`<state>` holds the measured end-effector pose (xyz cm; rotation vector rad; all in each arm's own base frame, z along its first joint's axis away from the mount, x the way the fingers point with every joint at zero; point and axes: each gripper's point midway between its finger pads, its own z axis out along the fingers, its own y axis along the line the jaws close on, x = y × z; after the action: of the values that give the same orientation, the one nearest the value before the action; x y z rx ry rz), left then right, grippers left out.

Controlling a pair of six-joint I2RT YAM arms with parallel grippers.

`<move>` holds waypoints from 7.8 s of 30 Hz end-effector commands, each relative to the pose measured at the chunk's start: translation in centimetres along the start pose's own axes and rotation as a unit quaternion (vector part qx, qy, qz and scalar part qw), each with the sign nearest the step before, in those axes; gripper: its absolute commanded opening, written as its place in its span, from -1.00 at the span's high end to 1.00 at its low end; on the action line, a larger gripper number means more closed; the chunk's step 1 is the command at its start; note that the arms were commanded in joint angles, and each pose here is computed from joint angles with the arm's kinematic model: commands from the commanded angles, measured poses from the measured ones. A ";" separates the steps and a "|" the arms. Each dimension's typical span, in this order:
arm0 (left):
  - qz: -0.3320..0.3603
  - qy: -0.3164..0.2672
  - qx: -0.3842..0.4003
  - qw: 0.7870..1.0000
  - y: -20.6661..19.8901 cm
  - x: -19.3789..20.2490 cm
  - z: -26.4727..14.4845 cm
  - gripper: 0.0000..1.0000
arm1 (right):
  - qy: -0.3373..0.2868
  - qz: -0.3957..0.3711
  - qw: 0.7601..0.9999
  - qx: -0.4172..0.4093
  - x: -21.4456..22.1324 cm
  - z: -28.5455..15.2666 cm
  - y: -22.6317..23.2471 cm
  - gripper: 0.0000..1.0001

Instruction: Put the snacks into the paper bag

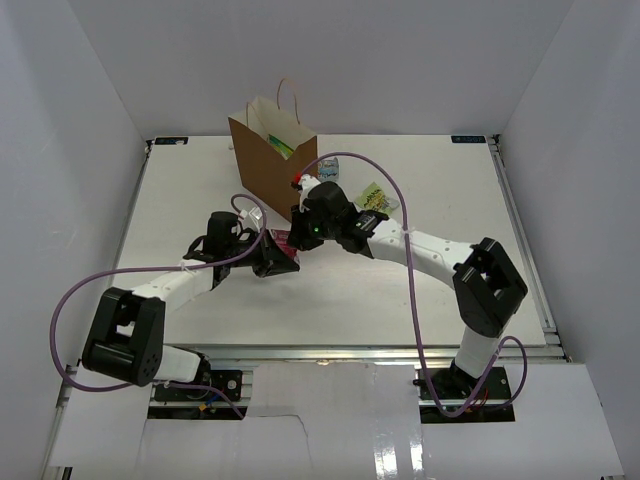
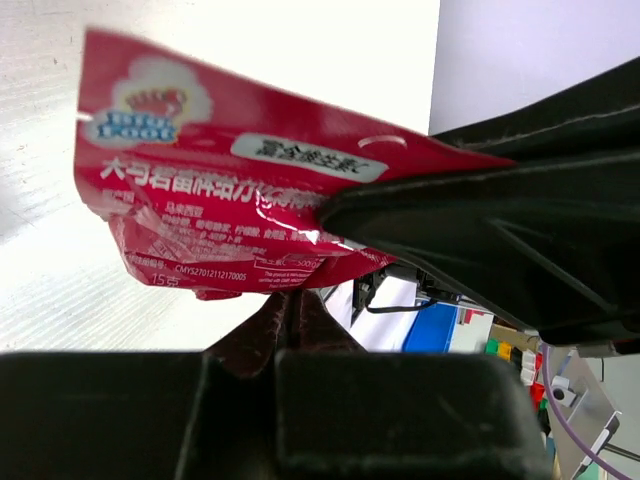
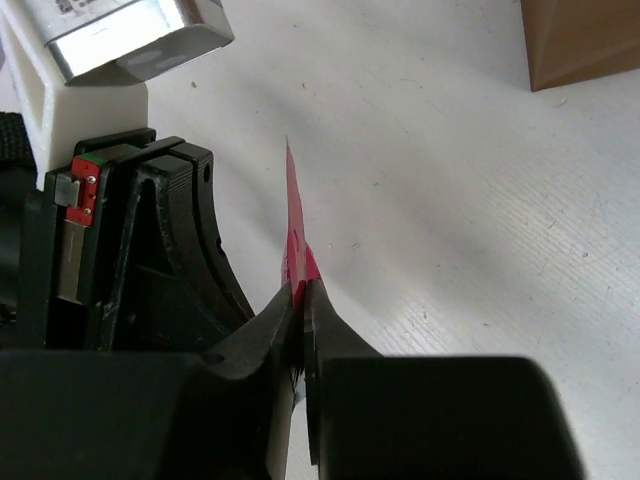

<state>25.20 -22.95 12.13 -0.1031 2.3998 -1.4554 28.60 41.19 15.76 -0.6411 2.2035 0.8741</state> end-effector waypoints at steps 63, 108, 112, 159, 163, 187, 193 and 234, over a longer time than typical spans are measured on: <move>0.202 -0.311 -0.028 0.928 -6.9 -3.2 -11.5 -0.96 | -0.160 -0.113 0.973 0.125 -17.3 -11.1 -18.3 -0.46; 0.102 -0.264 -0.056 0.958 -4.5 -4.1 -8.5 -0.96 | 0.145 -0.008 0.966 0.214 3.3 -2.2 -35.2 0.31; 0.103 -0.266 -0.052 0.957 -4.7 -4.2 -8.6 -0.96 | 0.157 -0.001 0.965 0.210 4.2 -2.5 -35.1 0.63; 0.128 -0.282 -0.053 0.949 -4.4 -4.0 -9.2 -0.96 | -0.374 -0.278 0.883 0.059 -32.1 -4.5 -4.4 0.81; 0.130 -0.278 -0.054 0.950 -4.4 -4.1 -9.0 -0.96 | -0.366 -0.280 0.886 0.042 -31.1 -5.2 -3.6 0.37; 0.125 -0.262 -0.059 0.955 -4.1 -3.8 -8.6 -0.96 | -0.281 -0.033 0.941 0.187 -25.5 -7.1 -19.7 -0.13; 0.106 -0.257 -0.071 0.958 -3.7 -3.3 -8.9 -0.96 | -0.256 0.015 0.948 0.191 -23.7 -1.7 -22.9 -0.47; 0.038 -0.272 -0.114 0.955 -3.9 -5.3 -9.4 -0.96 | -0.174 0.085 0.958 0.211 -13.3 11.6 -32.0 0.85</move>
<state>26.42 -15.65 18.47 -0.4105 2.1283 -0.9353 62.30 32.55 3.92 -0.0989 2.0671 0.5231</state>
